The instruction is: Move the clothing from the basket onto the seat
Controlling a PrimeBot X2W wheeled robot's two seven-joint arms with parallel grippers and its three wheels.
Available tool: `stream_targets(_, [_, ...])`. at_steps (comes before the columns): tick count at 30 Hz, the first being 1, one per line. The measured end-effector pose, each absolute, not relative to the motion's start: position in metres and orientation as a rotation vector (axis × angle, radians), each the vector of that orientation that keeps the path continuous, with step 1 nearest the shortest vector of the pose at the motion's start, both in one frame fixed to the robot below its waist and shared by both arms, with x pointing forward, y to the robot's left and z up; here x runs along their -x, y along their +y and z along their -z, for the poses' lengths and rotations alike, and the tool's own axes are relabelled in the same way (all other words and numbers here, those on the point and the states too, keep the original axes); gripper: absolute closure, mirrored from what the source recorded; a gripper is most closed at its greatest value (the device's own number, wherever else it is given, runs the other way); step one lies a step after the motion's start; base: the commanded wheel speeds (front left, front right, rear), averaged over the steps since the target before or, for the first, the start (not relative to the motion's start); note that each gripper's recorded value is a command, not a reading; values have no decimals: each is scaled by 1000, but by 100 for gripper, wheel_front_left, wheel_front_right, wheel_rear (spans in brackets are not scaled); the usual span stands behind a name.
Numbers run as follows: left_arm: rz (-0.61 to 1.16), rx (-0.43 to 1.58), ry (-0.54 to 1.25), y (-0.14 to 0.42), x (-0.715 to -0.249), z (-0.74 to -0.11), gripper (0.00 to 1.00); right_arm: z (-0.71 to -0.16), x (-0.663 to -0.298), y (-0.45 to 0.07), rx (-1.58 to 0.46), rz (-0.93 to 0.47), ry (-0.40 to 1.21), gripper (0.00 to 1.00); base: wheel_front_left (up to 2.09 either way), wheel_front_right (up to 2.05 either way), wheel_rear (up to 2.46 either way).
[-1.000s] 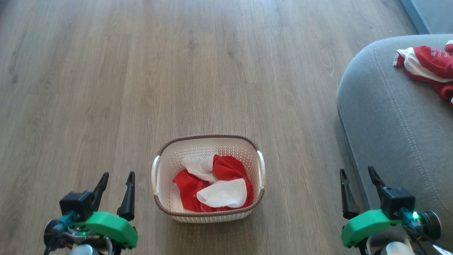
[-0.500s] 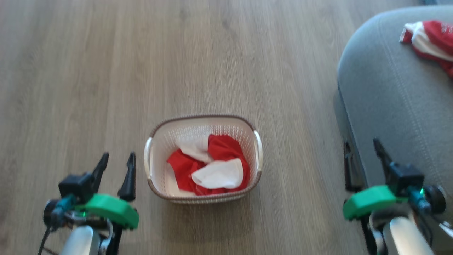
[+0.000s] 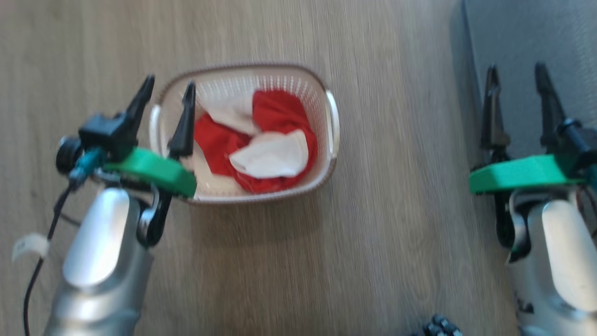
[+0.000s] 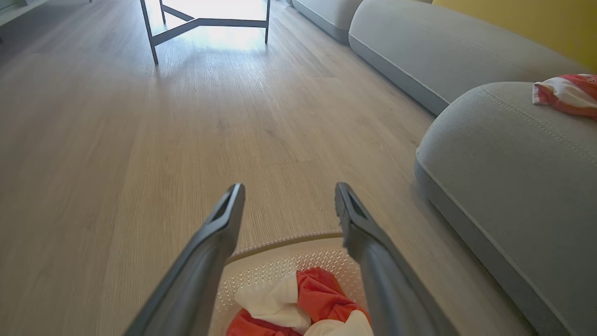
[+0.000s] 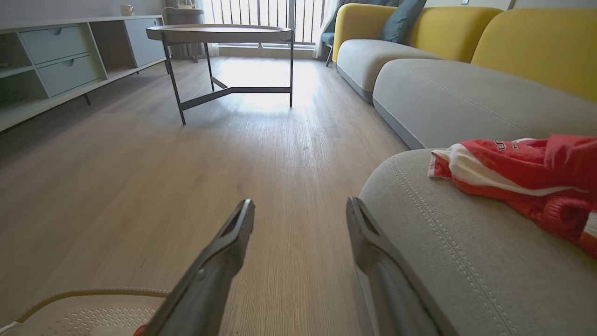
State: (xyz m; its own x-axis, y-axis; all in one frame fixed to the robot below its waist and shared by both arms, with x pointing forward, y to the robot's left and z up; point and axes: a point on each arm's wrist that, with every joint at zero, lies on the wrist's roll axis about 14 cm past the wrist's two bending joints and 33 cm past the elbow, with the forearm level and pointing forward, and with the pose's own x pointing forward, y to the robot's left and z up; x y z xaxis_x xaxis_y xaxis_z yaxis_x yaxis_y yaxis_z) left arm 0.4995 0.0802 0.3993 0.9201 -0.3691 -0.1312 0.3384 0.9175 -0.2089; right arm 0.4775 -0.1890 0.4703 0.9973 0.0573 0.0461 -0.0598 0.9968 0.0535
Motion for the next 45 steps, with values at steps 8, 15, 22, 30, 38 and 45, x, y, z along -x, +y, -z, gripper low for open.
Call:
stream_targets(8, [506,169,280,28,-540,-337,0,-419,-507,-199,-45,-33,30,0,0,0,0])
stream_targets(15, [589,158,461,-9,-549,-265,0,-379,-512,-211,-46,-4,100,0,0,0,0])
stream_targets(22, [656,132,634,-40,-545,-203,0,-356,-503,-230,-26,41,155,0,0,0,0])
stream_targets(30, [655,76,802,-44,-529,-137,0,-349,-498,-249,4,81,175,0,0,0,0])
stream_targets(38, [636,37,861,-38,-532,-114,0,-348,-493,-255,12,97,187,0,0,0,0])
stream_targets(45, [593,54,875,-18,-533,-107,0,-338,-488,-241,18,63,211,0,0,0,0])
